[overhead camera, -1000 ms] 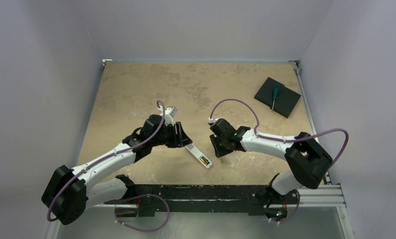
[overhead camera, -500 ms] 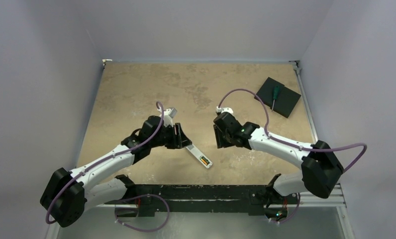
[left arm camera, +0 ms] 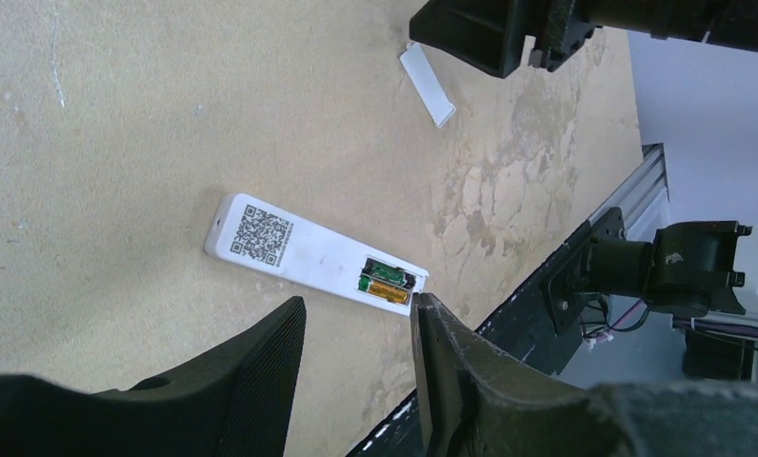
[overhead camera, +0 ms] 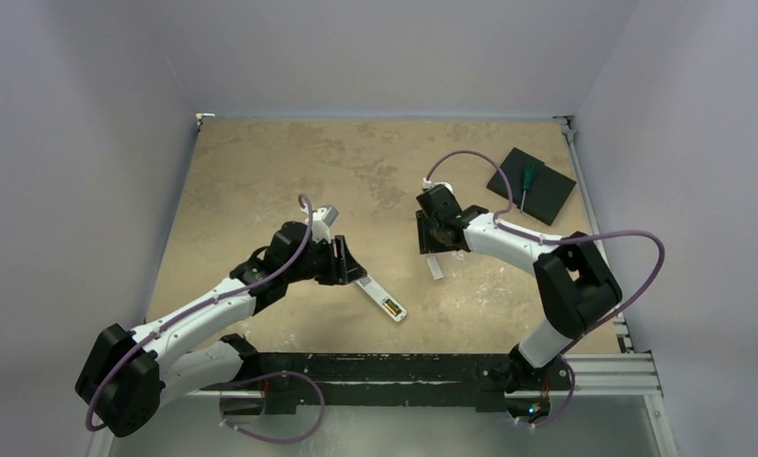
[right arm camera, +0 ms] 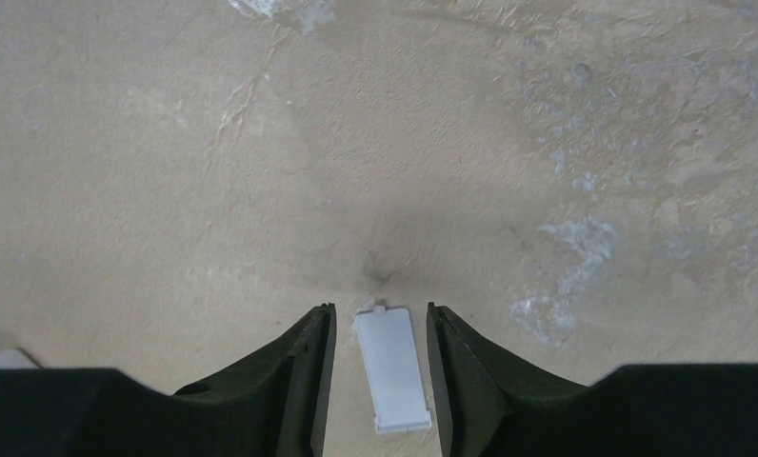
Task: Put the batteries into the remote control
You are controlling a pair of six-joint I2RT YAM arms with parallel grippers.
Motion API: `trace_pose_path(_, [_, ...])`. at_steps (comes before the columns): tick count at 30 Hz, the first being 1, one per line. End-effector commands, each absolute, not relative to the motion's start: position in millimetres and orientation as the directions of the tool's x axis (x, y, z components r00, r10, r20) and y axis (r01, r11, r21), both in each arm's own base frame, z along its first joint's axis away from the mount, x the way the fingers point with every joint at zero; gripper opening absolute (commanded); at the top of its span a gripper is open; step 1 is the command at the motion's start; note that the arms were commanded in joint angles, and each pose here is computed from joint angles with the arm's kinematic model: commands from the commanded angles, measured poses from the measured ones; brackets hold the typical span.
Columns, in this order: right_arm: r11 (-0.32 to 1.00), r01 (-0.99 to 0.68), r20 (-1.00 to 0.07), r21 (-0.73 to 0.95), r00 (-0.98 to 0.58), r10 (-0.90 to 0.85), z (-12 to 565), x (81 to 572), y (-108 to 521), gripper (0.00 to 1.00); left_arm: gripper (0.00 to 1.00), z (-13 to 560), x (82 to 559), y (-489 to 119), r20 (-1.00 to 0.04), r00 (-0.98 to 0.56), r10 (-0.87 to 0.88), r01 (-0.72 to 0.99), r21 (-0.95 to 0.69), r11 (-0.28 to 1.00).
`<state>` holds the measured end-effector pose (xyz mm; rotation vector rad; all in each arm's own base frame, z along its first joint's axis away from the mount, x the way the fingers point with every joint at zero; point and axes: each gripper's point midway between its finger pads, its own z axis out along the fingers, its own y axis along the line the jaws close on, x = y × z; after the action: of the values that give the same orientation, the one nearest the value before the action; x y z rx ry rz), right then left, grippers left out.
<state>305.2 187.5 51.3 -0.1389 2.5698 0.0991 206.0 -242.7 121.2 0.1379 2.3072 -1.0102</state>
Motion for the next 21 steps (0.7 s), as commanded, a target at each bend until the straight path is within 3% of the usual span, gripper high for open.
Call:
trace_pose_path(1, [0.988,-0.132,-0.572,0.074,-0.817,-0.066,56,327,194,0.47,0.45,124,208,-243,-0.591,-0.796,-0.132,0.347,-0.624,0.701])
trace_pose_path(21, [0.986,-0.151,-0.464,0.065,-0.88,-0.104,11,287,177,0.43,0.45,122,208,-244,-0.587,-0.8,-0.125,0.349,-0.625,0.698])
